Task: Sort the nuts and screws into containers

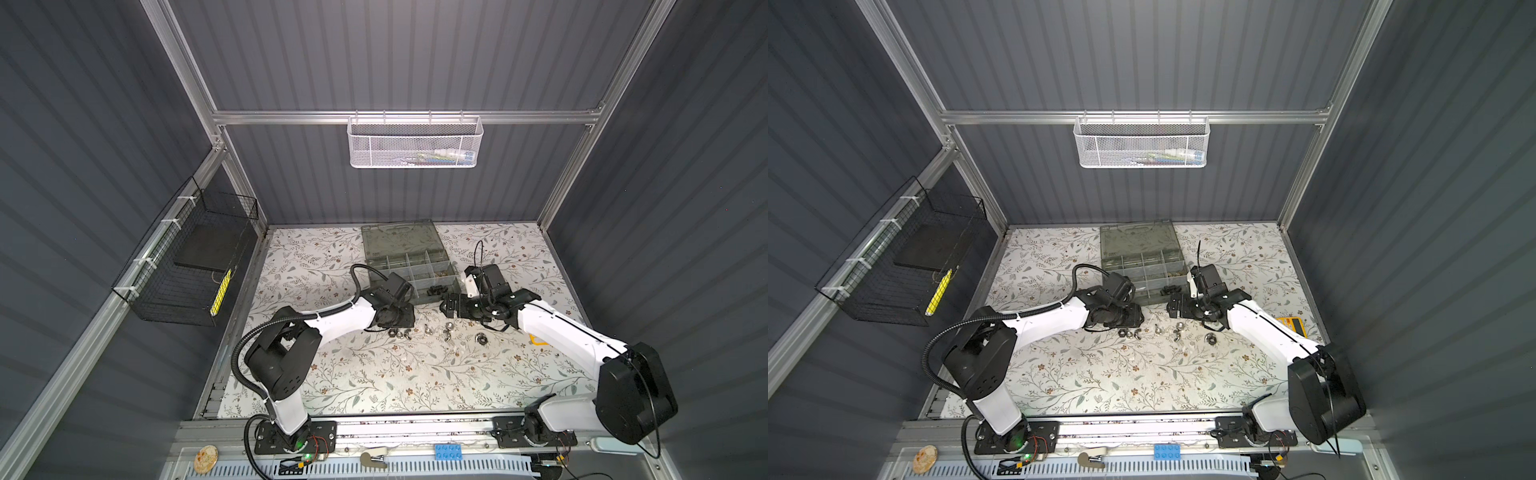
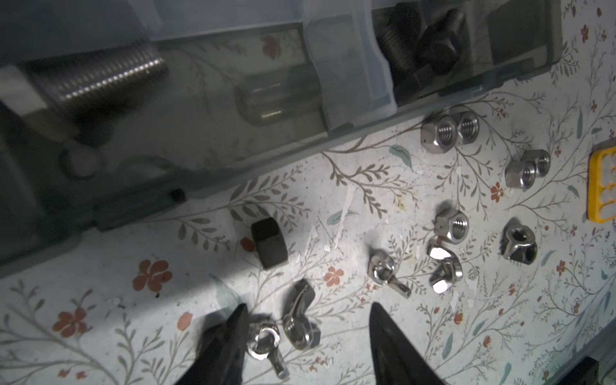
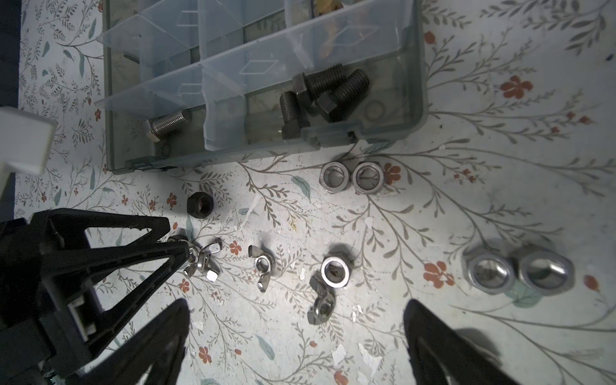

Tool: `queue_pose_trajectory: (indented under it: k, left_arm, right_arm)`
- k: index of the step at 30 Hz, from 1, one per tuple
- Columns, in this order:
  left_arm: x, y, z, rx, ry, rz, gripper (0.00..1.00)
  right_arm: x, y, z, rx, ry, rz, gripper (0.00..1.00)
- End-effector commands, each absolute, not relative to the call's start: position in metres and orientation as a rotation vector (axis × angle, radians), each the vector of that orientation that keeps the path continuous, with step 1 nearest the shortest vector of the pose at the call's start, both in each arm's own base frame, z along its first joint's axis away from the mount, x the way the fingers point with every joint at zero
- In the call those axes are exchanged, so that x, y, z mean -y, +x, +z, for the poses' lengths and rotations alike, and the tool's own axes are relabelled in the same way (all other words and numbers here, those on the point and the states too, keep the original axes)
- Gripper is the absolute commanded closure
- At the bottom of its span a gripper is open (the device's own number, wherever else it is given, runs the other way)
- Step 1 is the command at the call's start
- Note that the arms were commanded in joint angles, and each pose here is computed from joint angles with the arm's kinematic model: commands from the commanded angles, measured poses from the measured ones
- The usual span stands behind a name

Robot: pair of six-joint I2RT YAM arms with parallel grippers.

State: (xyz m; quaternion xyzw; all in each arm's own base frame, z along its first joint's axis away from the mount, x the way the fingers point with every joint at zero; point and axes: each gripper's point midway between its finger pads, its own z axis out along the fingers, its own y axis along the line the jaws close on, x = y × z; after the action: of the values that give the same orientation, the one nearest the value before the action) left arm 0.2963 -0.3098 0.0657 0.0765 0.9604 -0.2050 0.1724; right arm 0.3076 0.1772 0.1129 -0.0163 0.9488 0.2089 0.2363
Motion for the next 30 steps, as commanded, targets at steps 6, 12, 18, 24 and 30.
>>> queue_pose_trajectory:
  k: [6,12,18,24,30]
  left_arm:
    - [0.304,0.312,0.055,-2.76,0.206,-0.437,0.55]
    - [0.3,0.316,0.045,-2.786,0.213,-0.357,0.59]
    - [0.296,0.32,0.039,-2.796,0.229,-0.289,0.66]
    - [0.293,0.319,0.033,-2.807,0.246,-0.248,0.7]
    - [0.289,0.316,0.022,-2.827,0.251,-0.226,0.73]
  right_arm:
    - [-0.186,0.317,0.116,-2.549,-0.086,0.613,0.01]
    - [-0.188,0.319,0.111,-2.553,-0.092,0.624,0.01]
    - [-0.19,0.317,0.107,-2.56,-0.1,0.636,0.01]
    - [-0.189,0.315,0.106,-2.561,-0.094,0.639,0.01]
    - [-0.188,0.313,0.108,-2.557,-0.091,0.64,0.01]
